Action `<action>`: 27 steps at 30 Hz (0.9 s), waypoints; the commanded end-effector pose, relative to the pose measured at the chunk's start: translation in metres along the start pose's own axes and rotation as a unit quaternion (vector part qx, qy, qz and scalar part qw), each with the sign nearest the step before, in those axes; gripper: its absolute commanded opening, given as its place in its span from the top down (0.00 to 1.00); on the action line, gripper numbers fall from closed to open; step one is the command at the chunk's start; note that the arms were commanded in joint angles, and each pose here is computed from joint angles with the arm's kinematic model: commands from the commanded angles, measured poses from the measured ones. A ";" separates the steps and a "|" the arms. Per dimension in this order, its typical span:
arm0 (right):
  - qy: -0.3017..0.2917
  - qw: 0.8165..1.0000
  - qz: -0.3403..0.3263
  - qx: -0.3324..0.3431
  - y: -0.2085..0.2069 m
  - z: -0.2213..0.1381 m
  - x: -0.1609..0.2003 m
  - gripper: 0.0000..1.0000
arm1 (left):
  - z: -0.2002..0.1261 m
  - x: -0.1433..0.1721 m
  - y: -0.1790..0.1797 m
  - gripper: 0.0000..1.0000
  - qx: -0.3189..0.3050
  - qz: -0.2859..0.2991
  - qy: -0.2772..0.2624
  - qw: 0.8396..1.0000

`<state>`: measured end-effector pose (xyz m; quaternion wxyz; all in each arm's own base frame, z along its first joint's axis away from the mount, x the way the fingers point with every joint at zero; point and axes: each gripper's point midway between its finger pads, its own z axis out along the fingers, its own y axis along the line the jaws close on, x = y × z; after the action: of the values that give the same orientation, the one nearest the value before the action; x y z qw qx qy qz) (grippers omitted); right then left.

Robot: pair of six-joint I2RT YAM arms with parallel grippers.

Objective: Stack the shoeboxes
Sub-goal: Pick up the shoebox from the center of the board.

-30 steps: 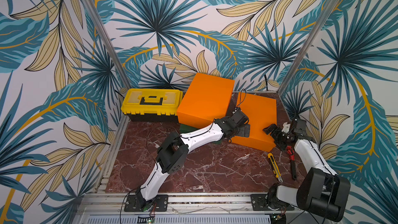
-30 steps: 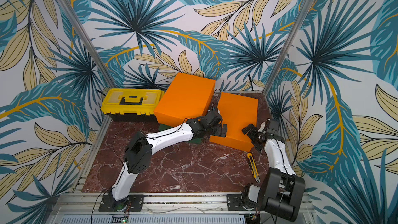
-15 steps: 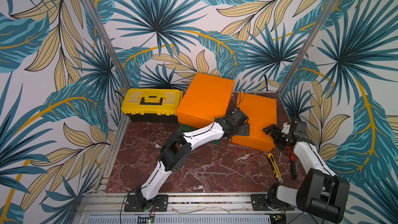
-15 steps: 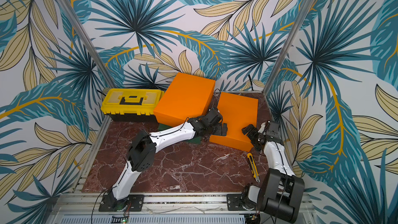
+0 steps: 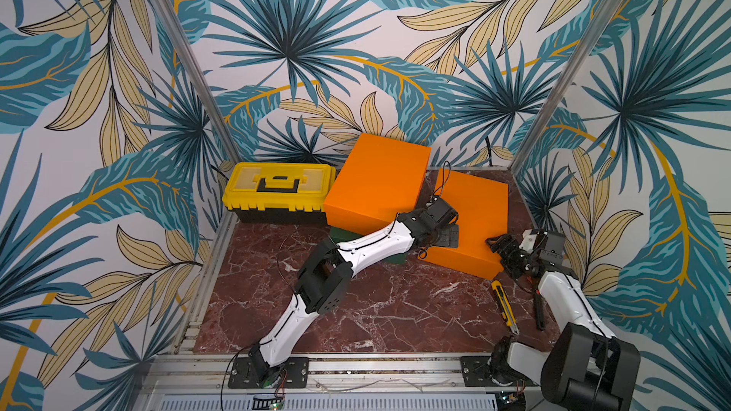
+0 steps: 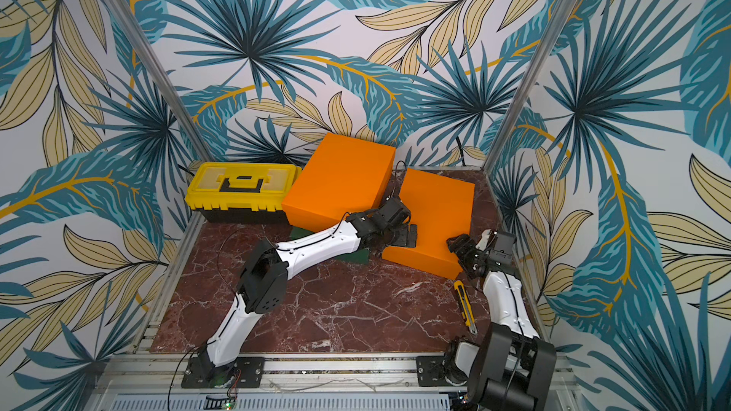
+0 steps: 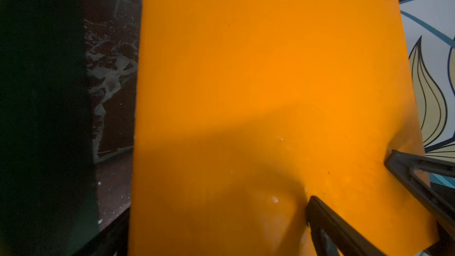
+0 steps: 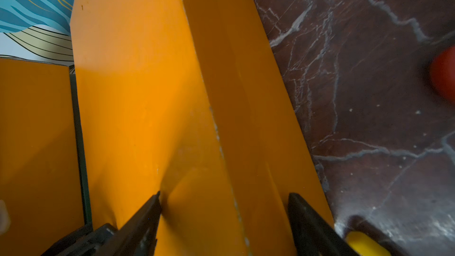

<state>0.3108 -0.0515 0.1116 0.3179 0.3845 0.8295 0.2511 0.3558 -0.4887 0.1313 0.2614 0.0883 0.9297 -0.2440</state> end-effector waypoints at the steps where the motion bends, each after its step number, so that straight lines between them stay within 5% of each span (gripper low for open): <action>1: 0.096 0.989 0.025 -0.109 0.042 -0.011 0.043 0.23 | -0.021 0.016 -0.098 0.00 0.151 0.024 0.014 0.988; 27: 0.025 0.983 -0.020 -0.178 0.108 -0.079 0.019 0.46 | -0.088 -0.008 -0.169 0.00 0.234 0.091 -0.047 0.967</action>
<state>0.2990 -0.0521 0.1958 0.4000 0.3988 0.7813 0.2656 0.3776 -0.4993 0.2029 0.3377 0.1061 0.8995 -0.2562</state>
